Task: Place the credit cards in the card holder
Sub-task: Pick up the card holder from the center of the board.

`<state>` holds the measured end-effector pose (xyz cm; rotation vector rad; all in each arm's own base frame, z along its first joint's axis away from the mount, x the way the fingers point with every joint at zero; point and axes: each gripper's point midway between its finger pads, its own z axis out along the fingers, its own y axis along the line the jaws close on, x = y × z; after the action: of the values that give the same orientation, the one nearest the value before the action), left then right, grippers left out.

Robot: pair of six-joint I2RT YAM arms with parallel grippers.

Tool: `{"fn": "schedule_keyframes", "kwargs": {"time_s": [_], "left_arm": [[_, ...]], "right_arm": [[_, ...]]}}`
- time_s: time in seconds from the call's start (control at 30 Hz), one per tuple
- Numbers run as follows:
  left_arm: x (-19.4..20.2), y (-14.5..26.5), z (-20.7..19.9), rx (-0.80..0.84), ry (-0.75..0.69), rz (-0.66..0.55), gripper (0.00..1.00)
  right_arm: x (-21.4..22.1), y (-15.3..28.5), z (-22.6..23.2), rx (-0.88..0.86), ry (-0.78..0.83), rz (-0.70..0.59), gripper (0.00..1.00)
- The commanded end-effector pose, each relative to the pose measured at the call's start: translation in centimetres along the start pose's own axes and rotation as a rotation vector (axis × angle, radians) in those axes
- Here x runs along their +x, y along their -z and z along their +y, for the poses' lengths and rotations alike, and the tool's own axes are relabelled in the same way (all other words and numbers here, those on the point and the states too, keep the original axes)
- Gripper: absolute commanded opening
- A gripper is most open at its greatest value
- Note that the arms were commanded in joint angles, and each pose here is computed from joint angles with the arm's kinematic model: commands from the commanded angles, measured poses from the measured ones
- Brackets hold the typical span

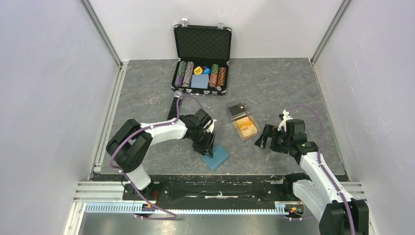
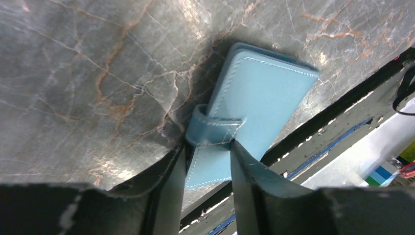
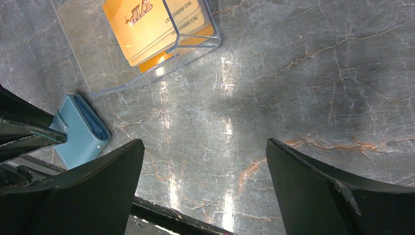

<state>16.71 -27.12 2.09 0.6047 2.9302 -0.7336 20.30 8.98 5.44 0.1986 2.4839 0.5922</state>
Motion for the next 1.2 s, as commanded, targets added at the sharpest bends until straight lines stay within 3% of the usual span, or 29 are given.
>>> {"fn": "schedule_keyframes", "kwargs": {"time_s": [0.0,0.2,0.47,0.93,1.17], "left_arm": [[0.9,-0.4,-0.1,0.019,-0.01,-0.003,0.36],[0.1,-0.1,-1.5,0.079,0.021,-0.046,0.03],[-2.2,3.0,-5.0,0.209,0.046,-0.186,0.02],[-5.4,10.7,-10.4,0.492,0.1,-0.507,0.02],[-6.1,12.8,-12.1,0.596,0.114,-0.558,0.02]], "right_arm": [[-0.2,0.0,0.5,-0.025,0.009,-0.005,0.98],[-0.5,0.3,0.9,-0.038,0.012,-0.007,0.98],[-1.8,1.3,3.3,-0.131,0.033,-0.014,0.98],[-2.4,3.4,13.1,-0.536,-0.008,0.004,0.94],[-1.5,4.1,17.6,-0.722,-0.037,0.023,0.88]]}}
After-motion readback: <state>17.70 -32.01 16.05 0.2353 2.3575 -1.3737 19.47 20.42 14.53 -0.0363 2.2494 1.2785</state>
